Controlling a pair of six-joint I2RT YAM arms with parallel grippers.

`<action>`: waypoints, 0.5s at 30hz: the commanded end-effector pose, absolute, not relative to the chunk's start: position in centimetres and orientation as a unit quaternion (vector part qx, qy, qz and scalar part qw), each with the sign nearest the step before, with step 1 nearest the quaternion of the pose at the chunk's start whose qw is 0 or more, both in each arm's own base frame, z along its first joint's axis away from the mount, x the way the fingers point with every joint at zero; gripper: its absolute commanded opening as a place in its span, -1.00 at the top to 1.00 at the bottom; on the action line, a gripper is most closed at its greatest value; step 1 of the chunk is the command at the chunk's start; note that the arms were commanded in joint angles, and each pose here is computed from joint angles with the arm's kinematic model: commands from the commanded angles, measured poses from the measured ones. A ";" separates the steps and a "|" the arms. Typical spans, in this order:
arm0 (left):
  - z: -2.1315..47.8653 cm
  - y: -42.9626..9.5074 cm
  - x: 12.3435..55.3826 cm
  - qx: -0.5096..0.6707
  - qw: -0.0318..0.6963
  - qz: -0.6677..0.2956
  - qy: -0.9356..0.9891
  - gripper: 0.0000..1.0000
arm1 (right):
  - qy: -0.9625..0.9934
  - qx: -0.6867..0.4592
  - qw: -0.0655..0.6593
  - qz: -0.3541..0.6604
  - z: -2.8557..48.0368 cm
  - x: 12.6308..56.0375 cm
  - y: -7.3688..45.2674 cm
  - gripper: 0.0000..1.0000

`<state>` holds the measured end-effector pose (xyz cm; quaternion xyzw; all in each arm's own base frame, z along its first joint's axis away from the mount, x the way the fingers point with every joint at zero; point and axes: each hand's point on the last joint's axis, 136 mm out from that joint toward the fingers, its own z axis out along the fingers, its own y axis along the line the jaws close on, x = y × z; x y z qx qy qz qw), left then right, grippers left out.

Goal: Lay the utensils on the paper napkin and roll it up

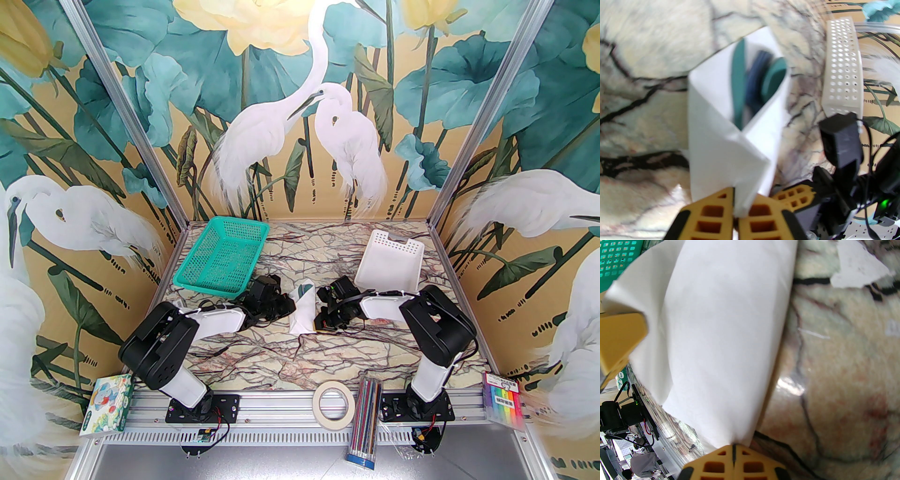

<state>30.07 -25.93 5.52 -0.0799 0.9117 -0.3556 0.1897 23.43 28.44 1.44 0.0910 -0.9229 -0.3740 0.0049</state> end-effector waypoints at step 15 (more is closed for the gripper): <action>7.0 -26.6 29.9 -0.049 0.214 -0.304 0.927 0.79 | -0.941 0.091 0.017 -0.327 -0.7 23.1 27.3 0.91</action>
